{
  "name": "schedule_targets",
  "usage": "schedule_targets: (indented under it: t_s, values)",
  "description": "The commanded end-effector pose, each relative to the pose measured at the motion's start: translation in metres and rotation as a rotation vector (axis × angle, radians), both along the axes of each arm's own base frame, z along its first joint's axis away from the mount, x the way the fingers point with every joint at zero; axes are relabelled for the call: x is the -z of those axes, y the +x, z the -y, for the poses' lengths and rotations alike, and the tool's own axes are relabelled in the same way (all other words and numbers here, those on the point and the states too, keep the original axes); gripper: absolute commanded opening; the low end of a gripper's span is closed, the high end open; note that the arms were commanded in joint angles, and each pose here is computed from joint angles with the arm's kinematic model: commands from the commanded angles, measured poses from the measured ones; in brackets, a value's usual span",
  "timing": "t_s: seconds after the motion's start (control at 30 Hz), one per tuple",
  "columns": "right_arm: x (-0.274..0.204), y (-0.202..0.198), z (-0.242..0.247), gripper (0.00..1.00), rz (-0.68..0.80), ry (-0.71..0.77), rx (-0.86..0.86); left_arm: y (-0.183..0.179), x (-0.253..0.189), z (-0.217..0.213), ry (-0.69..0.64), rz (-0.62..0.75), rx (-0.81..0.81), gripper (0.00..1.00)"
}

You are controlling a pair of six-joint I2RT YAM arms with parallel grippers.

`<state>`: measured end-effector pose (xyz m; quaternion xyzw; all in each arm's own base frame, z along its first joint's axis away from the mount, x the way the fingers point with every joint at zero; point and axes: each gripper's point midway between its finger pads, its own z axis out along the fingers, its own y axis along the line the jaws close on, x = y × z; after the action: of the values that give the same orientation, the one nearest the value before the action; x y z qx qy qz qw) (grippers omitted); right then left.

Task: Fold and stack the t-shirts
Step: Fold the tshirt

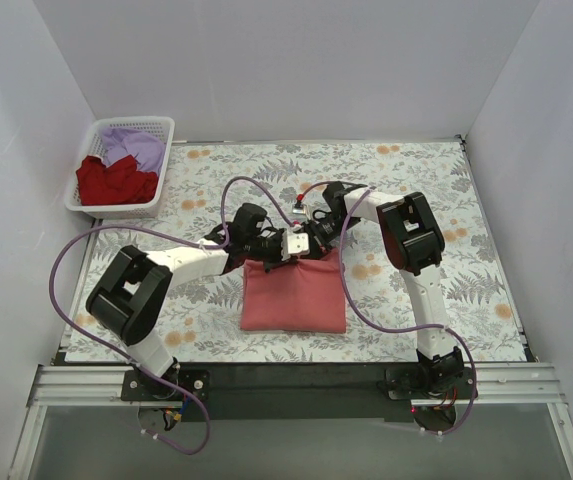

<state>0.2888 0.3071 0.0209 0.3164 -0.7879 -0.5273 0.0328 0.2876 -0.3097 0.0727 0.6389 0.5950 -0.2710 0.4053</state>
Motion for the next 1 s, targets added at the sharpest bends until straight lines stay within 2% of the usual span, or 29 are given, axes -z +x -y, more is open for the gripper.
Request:
schedule_targets:
  t_s: [0.0, 0.4, 0.53, 0.6, 0.63, 0.67, 0.7, 0.9, 0.93, 0.97]
  values:
    - [0.018, -0.008, 0.007, 0.04, 0.014, -0.043, -0.028, 0.040, -0.031, 0.004, -0.050, 0.144, -0.052, 0.00]
    - [0.023, -0.011, 0.012, 0.04, 0.014, -0.061, -0.033, 0.062, -0.047, 0.005, -0.084, 0.238, -0.062, 0.00]
    - [0.017, -0.010, 0.011, 0.05, 0.027, -0.061, -0.036, 0.057, -0.038, 0.004, -0.068, 0.220, -0.037, 0.00]
    - [0.010, -0.002, 0.013, 0.06, 0.089, -0.078, -0.039, 0.048, -0.027, 0.002, -0.046, 0.168, -0.018, 0.08]
    - [0.005, 0.004, 0.013, 0.07, 0.117, -0.084, -0.036, 0.047, -0.026, 0.003, -0.039, 0.151, -0.014, 0.15]
    - [0.006, 0.008, 0.017, 0.08, 0.146, -0.116, -0.035, 0.046, -0.023, 0.002, -0.033, 0.122, -0.023, 0.28]
    - [0.001, 0.013, 0.020, 0.10, 0.180, -0.130, -0.033, 0.045, -0.023, 0.001, -0.028, 0.091, -0.038, 0.31]
    - [-0.022, 0.049, 0.040, 0.15, 0.397, -0.242, -0.077, 0.040, -0.057, -0.018, -0.106, -0.125, -0.114, 0.37]
    - [-0.025, 0.052, 0.043, 0.16, 0.415, -0.258, -0.081, 0.033, -0.066, -0.019, -0.134, -0.162, -0.080, 0.38]
    - [-0.026, 0.057, 0.046, 0.17, 0.453, -0.279, -0.097, 0.042, -0.076, -0.027, -0.143, -0.162, -0.088, 0.39]
